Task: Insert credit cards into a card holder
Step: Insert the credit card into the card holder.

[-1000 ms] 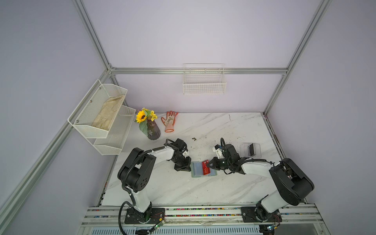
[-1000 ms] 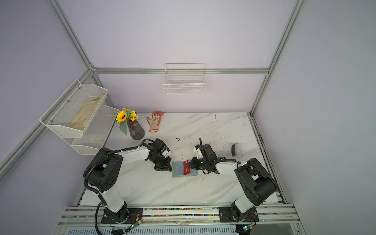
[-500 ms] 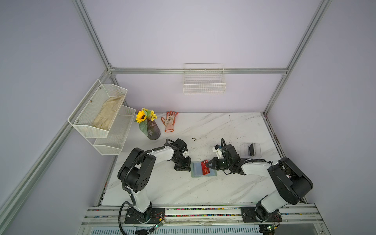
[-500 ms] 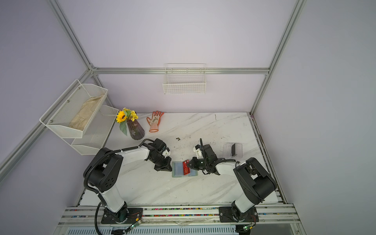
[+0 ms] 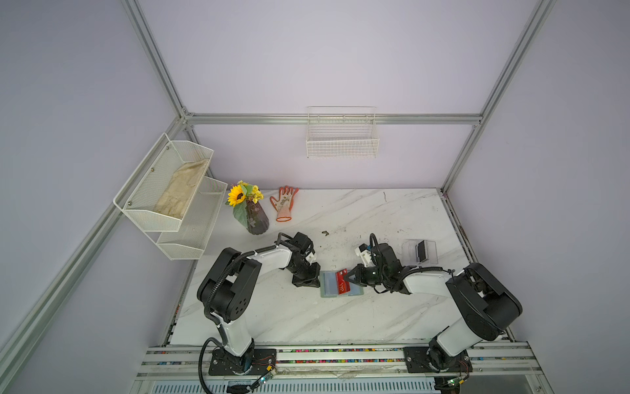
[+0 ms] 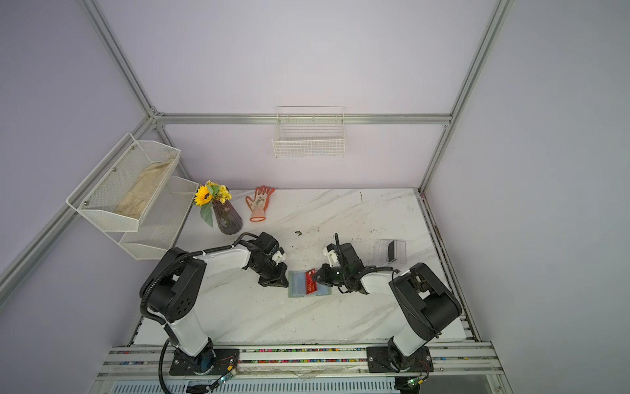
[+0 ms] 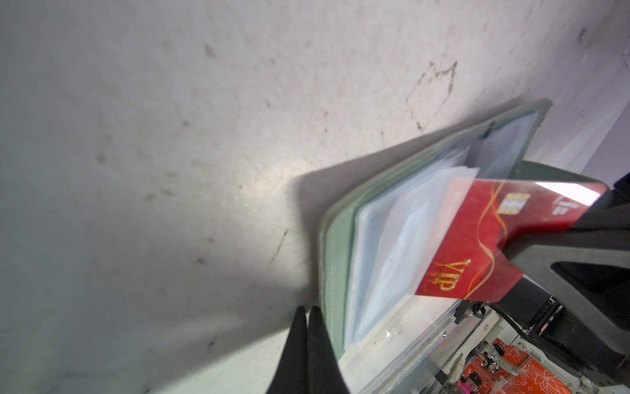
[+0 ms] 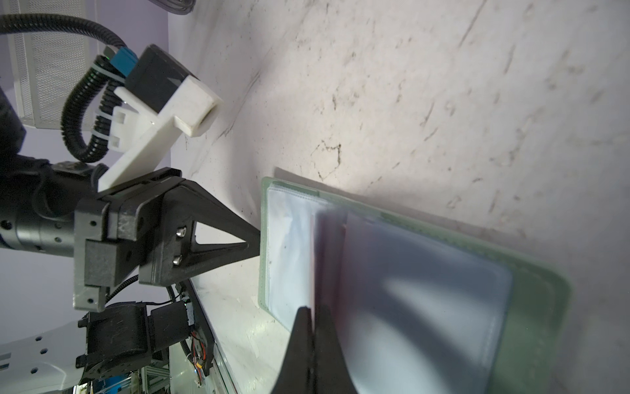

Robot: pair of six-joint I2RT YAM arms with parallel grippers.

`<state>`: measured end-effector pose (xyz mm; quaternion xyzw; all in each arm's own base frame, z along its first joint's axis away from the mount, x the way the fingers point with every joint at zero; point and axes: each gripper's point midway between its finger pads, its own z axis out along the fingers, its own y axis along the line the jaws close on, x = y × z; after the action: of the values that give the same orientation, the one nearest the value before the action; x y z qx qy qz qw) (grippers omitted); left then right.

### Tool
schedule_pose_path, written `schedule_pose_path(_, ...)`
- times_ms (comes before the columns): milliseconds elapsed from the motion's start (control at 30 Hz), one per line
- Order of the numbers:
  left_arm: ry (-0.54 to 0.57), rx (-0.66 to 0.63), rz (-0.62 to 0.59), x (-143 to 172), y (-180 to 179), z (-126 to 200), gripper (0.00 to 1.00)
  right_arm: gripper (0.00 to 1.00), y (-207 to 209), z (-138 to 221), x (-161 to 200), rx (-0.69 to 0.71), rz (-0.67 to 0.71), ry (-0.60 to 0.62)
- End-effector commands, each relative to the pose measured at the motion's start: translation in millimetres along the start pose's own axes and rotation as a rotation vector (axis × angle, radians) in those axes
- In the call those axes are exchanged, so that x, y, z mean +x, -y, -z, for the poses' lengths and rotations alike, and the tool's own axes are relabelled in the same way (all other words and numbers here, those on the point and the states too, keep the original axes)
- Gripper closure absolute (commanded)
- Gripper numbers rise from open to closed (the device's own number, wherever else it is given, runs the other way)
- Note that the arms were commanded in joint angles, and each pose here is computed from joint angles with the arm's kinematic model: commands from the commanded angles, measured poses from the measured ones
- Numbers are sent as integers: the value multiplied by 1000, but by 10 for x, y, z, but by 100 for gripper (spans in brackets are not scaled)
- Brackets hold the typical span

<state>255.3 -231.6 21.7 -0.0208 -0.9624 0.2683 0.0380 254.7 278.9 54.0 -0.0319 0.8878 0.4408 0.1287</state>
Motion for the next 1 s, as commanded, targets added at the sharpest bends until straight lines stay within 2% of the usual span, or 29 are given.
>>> schedule_pose_path(0, 17, -12, -25, -93, 42, -3, 100, 100, 65, -13, 26, 17, -28, 1)
schedule_pose_path(300, 14, -17, -24, -83, 26, -13, 100, 100, 119, 27, 3, 63, -60, 22)
schedule_pose_path(967, 13, -23, -19, -76, 8, -22, 100, 100, 180, -157, 90, 80, -83, -5)
